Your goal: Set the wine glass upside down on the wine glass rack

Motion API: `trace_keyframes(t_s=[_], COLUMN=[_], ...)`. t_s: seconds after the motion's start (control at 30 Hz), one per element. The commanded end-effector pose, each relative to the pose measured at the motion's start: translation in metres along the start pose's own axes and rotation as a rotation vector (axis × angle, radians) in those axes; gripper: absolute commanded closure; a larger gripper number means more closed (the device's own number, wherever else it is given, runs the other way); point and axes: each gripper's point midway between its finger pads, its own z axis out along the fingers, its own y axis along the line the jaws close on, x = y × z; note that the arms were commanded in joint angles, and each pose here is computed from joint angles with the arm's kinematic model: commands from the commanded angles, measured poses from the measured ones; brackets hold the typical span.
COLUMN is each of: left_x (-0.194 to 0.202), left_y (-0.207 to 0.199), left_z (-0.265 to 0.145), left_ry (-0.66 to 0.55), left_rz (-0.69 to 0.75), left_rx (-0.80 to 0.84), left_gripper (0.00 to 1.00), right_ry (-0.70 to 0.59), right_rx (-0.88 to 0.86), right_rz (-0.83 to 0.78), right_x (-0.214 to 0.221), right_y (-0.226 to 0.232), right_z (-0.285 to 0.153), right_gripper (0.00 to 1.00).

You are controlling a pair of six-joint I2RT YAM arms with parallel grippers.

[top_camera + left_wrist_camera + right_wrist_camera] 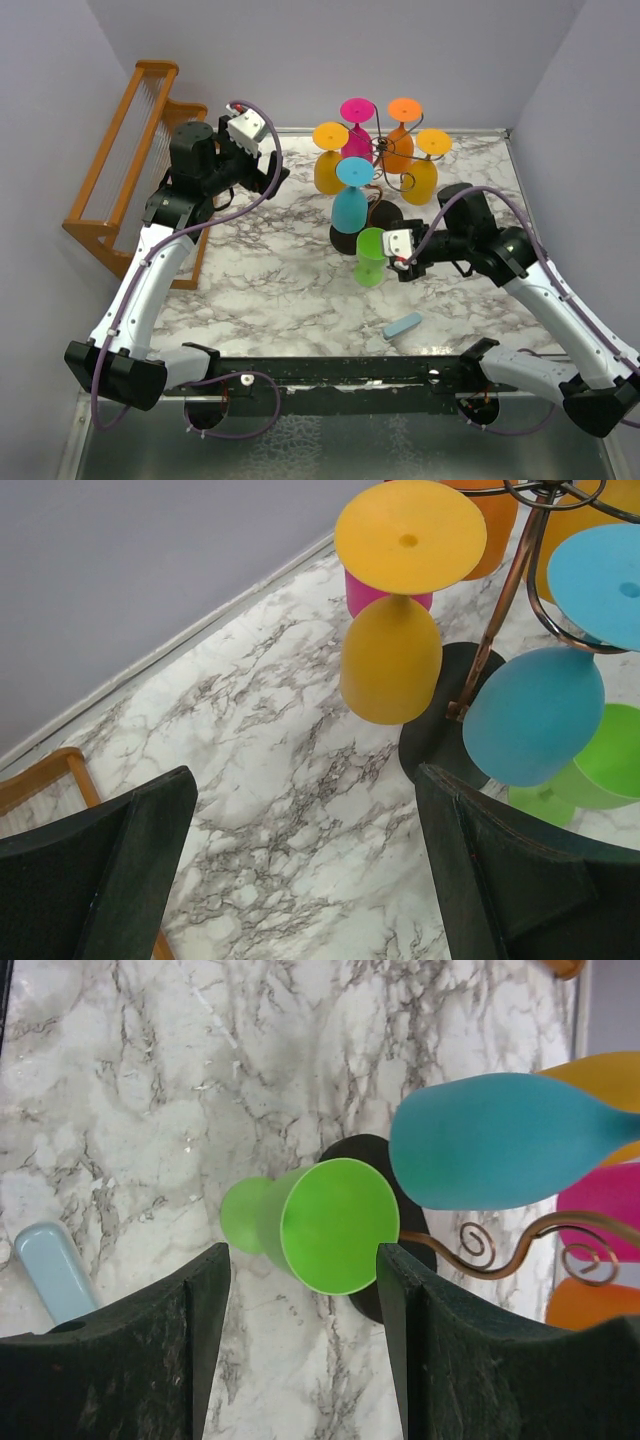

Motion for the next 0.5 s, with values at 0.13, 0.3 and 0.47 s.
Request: trace_keyframes(t_s=[0.13, 0.3, 0.47], left_x=[-0.009, -0.008, -0.007], left_y=[0.007, 0.006, 0.007], left_z=[-0.005, -0.004, -0.003], left_ry=[-0.036, -0.035, -0.032], left_rz=[0.031, 0.03, 0.031], left_rx=[-0.031, -0.027, -0.028], left_gripper=[0.06, 0.07, 0.07], right_ry=[0.019, 0.039, 0.055], right_rx=[-0.102, -0.139, -0.163], right_rz=[0.061, 0.088, 0.107], right_x=[0.022, 0.032, 0.039], right_y=[0.022, 0.026, 0.028], right_z=[0.022, 0.034, 0.042], right_gripper=[0.41, 0.41, 0.42])
